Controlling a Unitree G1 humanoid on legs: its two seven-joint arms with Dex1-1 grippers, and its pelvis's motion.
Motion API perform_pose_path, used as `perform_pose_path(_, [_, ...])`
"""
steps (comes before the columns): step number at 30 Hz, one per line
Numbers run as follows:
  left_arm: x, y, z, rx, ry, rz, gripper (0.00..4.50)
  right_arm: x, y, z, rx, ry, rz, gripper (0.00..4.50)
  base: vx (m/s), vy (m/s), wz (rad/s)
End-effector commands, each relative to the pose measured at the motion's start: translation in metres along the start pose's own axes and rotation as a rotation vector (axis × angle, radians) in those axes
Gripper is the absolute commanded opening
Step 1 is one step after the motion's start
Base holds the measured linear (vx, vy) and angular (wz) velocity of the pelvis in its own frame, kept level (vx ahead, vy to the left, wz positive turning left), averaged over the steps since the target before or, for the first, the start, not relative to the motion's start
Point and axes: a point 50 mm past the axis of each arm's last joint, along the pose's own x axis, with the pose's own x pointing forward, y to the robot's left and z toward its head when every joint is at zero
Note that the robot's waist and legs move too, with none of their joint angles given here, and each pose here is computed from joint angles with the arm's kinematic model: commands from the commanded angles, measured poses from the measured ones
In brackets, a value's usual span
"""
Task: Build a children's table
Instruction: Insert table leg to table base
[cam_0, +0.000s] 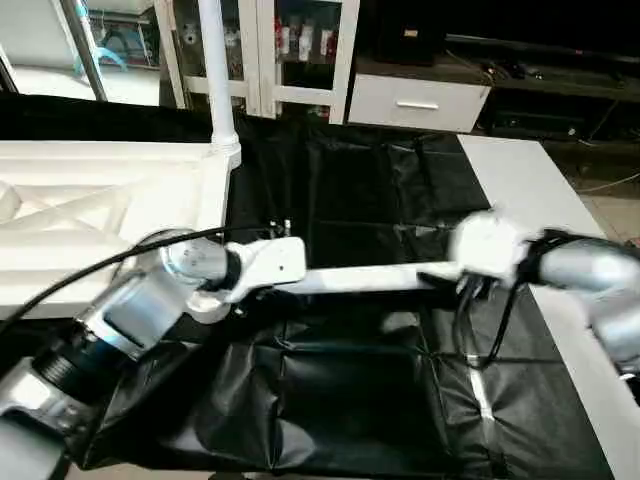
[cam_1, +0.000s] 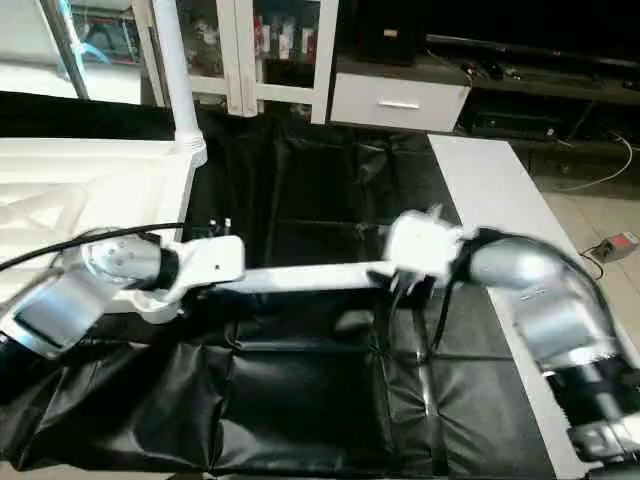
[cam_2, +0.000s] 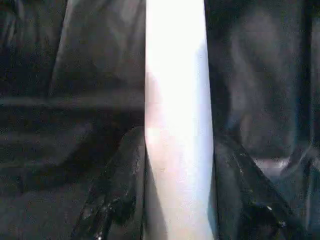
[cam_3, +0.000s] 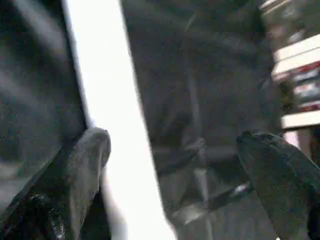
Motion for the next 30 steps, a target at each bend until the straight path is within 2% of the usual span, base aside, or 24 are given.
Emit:
perform_pose_path(1, [-0.004,0.005,0.010,0.041,-0.024,0.014,1.54,0.005,0.004,-0.007,-0.094,0.074,0.012,4.50,0.000,0.000,0.00])
perform_pose_path(10, [-0.006,0.008,0.012,0.079,-0.027,0.024,1.54,0.015,0.012,-0.019,-0.138,0.166,0.045,4.50,0.000,0.000,0.00])
perform_pose_path(12, [-0.007,0.009,0.012,0.088,-0.025,0.028,1.54,0.016,0.012,-0.021,-0.139,0.170,0.042,4.20,0.000,0.000,0.00])
perform_pose_path(19, [-0.006,0.011,0.017,0.115,-0.023,0.036,1.54,0.020,0.014,-0.018,-0.121,0.154,0.060,3.66,0.000,0.000,0.00])
perform_pose_path(20, [-0.006,0.011,0.017,0.117,-0.025,0.036,1.54,0.021,0.015,-0.019,-0.120,0.152,0.065,3.42,0.000,0.000,0.00])
perform_pose_path(25, [-0.007,0.013,0.020,0.127,-0.031,0.056,1.54,0.022,0.018,-0.021,-0.113,0.162,0.092,3.11,0.000,0.000,0.00])
perform_pose_path(26, [-0.007,0.013,0.020,0.127,-0.032,0.057,1.54,0.022,0.018,-0.021,-0.112,0.162,0.093,2.89,0.000,0.000,0.00])
perform_pose_path(29, [-0.009,0.015,0.022,0.134,-0.037,0.066,1.54,0.022,0.020,-0.023,-0.105,0.172,0.106,2.77,0.000,0.000,0.00])
perform_pose_path(30, [-0.009,0.015,0.023,0.139,-0.038,0.067,1.54,0.022,0.020,-0.024,-0.103,0.175,0.110,2.61,0.000,0.000,0.00])
